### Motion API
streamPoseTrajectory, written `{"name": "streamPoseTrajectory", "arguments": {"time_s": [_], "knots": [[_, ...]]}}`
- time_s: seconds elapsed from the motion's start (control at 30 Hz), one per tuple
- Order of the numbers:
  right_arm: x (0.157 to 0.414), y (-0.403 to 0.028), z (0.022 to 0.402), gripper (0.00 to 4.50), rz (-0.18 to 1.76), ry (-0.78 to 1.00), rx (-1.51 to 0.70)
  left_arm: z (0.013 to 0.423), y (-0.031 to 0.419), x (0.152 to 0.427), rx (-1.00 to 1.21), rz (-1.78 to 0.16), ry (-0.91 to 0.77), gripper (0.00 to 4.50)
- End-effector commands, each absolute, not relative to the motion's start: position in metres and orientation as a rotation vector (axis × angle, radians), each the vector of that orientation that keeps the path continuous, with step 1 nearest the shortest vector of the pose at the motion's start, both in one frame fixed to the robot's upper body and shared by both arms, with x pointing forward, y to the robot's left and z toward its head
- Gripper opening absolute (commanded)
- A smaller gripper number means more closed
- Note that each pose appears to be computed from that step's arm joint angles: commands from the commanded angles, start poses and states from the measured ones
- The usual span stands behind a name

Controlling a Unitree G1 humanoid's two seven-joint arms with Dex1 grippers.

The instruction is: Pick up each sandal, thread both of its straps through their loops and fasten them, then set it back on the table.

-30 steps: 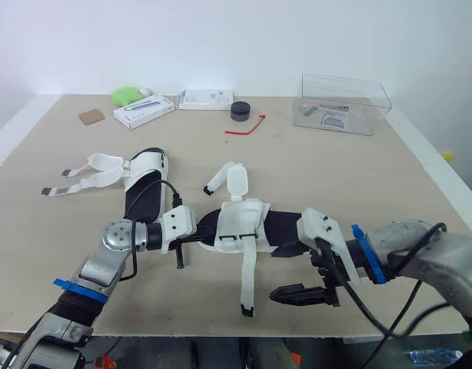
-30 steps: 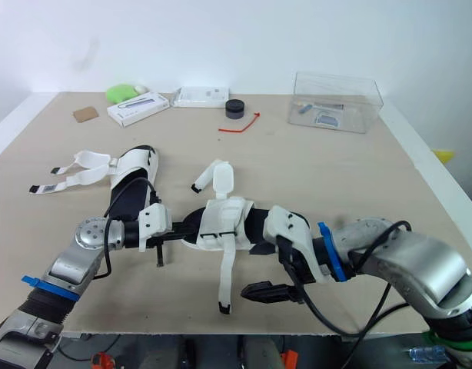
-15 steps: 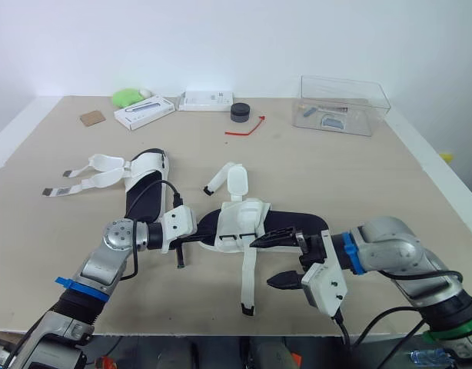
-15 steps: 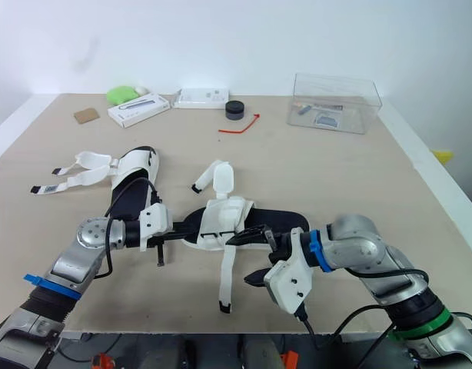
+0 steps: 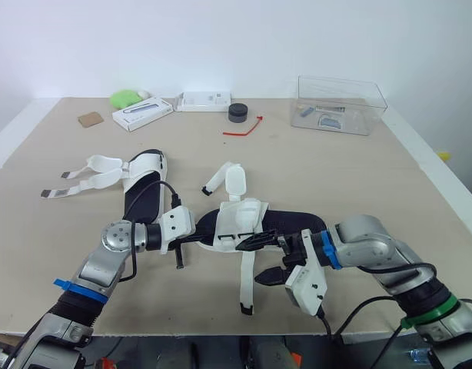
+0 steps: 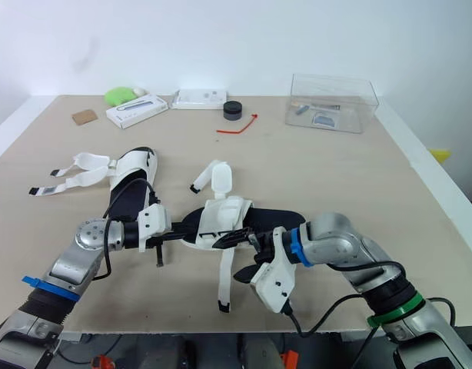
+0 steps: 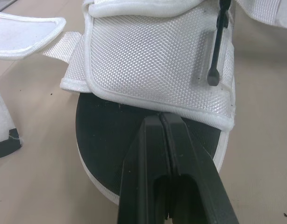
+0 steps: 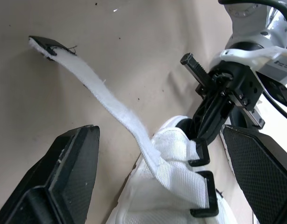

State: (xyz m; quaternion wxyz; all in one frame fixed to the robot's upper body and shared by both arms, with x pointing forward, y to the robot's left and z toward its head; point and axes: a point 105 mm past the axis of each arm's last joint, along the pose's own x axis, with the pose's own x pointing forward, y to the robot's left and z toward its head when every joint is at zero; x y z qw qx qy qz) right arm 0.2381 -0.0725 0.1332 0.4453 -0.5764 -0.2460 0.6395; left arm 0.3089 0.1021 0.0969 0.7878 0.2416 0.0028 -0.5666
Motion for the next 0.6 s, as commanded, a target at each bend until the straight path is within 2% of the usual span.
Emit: {"name": "streamPoseTrajectory", "arguments": {"time_s": [0.03,0.13,0.27,0.4,0.43,0.6], "knots": [[0.240,-0.068,0.143,4.47,1.580,-0.644,-1.414,0.073,0.115,0.308,0.537,-1.197,0.133,0.00],[0.241,-0.066,0.142,3.73,1.600,-0.624,-1.385,0.073,0.115,0.309,0.535,-1.195,0.135,0.00],[0.240,-0.066,0.139,2.26,1.625,-0.596,-1.345,0.073,0.115,0.310,0.533,-1.193,0.136,0.00],[0.242,-0.066,0.141,0.25,1.620,-0.548,-1.209,0.072,0.116,0.310,0.534,-1.190,0.139,0.00],[0.242,-0.066,0.142,0.11,1.615,-0.537,-1.174,0.072,0.117,0.310,0.535,-1.189,0.140,0.00],[0.245,-0.065,0.150,0.11,1.595,-0.459,-1.002,0.072,0.116,0.312,0.534,-1.186,0.137,0.00]]}}
